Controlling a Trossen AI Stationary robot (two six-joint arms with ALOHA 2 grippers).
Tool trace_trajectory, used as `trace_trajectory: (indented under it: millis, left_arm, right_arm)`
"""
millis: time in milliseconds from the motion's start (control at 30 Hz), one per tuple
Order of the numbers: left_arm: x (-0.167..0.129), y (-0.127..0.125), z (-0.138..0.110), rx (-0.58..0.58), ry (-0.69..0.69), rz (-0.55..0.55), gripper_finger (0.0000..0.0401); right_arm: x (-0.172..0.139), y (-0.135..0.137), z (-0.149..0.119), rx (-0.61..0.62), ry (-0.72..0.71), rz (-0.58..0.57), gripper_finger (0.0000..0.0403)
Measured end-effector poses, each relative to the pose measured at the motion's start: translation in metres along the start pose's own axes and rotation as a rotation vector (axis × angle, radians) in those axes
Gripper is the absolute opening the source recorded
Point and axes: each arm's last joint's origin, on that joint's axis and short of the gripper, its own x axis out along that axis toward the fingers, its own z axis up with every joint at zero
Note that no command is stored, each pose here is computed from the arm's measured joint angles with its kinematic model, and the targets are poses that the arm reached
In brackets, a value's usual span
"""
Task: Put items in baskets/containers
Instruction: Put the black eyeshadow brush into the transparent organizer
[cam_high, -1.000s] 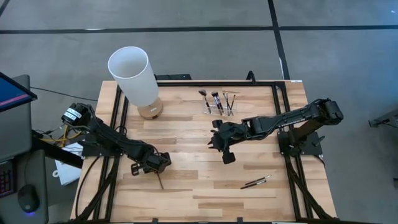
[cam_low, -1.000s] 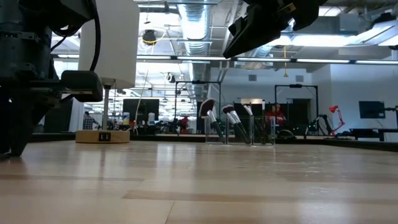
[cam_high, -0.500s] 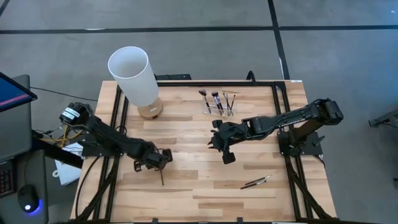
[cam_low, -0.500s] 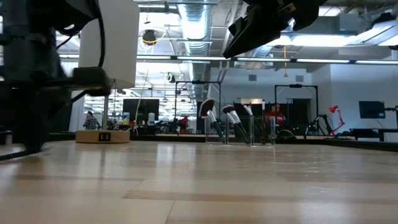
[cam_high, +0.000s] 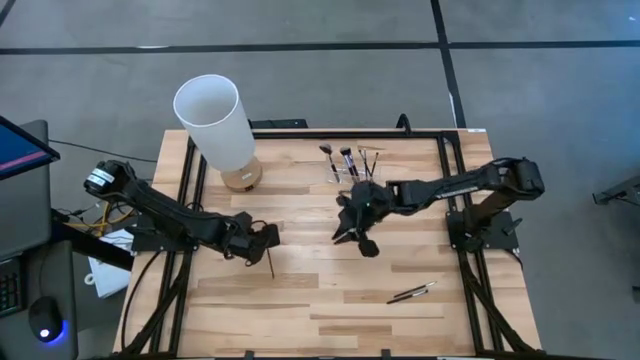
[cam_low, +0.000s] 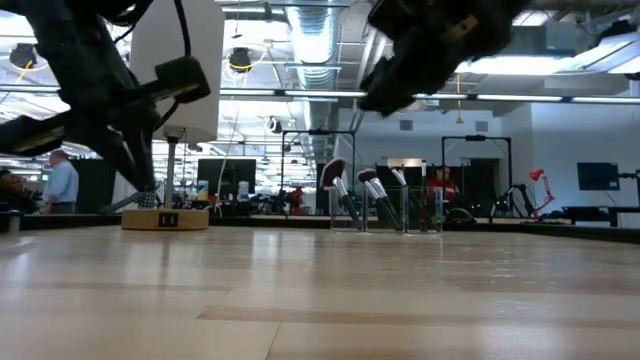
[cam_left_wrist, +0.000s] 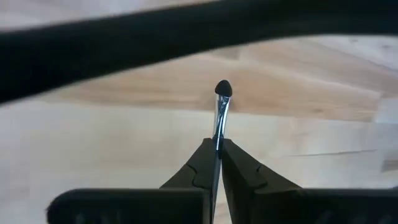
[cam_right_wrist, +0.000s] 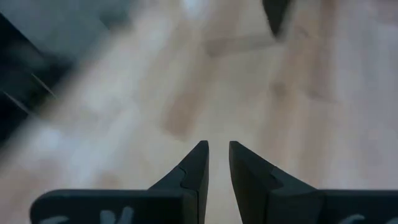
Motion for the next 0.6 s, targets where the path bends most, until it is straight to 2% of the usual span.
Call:
trace_trajectory:
  millis: [67,133,233,467,600]
  left_arm:
    - [-0.001,-0.003,0.0,0.028,-0.033,-0.045,0.0017]
    - [-0.002,-0.007,0.002,0.062,-0.085,-0.1,0.0017]
    - [-0.007,-0.018,0.002,0.144,-0.178,-0.238,0.0017]
    - [-0.029,-0.049,0.001,0.41,-0.414,-0.523,0.0017]
    - [-0.038,-0.061,-0.001,0.563,-0.517,-0.603,0.0017]
  right_arm:
    - [0.002,-0.012,-0.011,0.103,-0.081,0.073,0.0056]
    - [0.007,-0.025,-0.017,0.173,-0.146,0.07,0.0056]
    - [0.014,-0.038,-0.026,0.251,-0.157,0.077,0.0056]
    - [0.021,-0.055,-0.028,0.315,-0.234,0.138,0.0064]
    - [0.011,-0.057,-0.017,0.305,-0.311,0.144,0.0092]
